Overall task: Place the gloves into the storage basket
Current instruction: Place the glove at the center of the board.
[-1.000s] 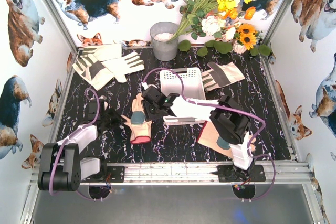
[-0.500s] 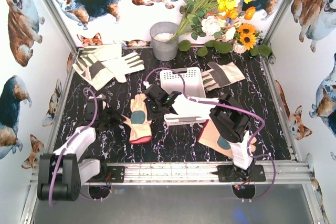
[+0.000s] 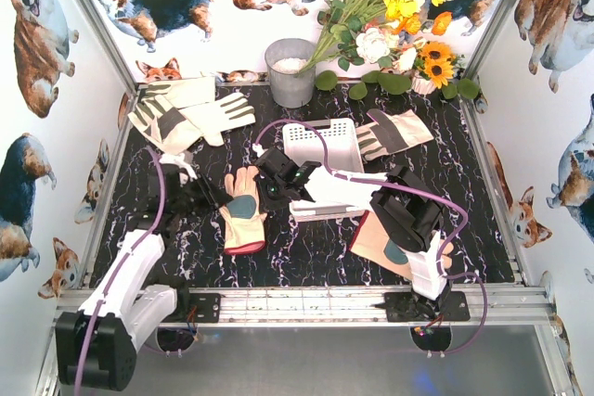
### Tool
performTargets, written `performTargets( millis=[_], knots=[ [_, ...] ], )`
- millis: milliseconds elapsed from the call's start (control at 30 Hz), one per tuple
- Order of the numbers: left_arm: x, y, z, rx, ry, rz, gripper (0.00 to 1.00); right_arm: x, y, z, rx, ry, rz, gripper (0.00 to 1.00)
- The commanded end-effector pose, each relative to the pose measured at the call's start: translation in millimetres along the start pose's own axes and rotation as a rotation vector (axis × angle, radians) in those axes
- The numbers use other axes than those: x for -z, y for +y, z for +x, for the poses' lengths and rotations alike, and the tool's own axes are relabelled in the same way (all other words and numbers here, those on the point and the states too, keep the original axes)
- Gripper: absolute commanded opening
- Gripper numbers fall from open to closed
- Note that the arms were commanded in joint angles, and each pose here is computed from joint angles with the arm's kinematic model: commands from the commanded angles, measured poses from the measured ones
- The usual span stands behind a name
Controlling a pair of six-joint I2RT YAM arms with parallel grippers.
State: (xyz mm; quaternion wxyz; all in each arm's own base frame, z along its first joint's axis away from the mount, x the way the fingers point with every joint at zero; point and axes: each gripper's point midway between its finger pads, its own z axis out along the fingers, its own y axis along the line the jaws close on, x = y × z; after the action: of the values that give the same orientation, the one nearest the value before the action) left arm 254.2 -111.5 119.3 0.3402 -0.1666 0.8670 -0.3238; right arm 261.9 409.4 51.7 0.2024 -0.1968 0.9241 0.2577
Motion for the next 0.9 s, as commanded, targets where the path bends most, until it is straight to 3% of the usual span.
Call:
performTargets(
  millis=[0, 200, 333, 500, 767, 867],
  knots=[
    [-11, -13, 17, 0.016, 0.056, 0.063, 0.19, 2, -3, -4, 0.017, -0.021, -0.006, 0.04],
    [-35, 0, 21, 0.021, 0.058, 0.010, 0.14, 2, -5, -3, 0.020, -0.019, 0.003, 0.04],
    [-44, 50, 33, 0.021, 0.072, -0.195, 0.11, 4, -9, -4, 0.024, -0.021, 0.028, 0.03],
    [-46, 81, 52, 0.054, 0.100, -0.302, 0.10, 4, -17, -4, 0.021, -0.024, 0.062, 0.03],
    [-38, 108, 65, 0.064, 0.108, -0.416, 0.10, 0, -32, -14, 0.018, -0.031, 0.105, 0.02],
    [-35, 108, 62, 0.057, 0.091, -0.422, 0.19, 0, -38, -16, 0.013, -0.036, 0.118, 0.00]
  ],
)
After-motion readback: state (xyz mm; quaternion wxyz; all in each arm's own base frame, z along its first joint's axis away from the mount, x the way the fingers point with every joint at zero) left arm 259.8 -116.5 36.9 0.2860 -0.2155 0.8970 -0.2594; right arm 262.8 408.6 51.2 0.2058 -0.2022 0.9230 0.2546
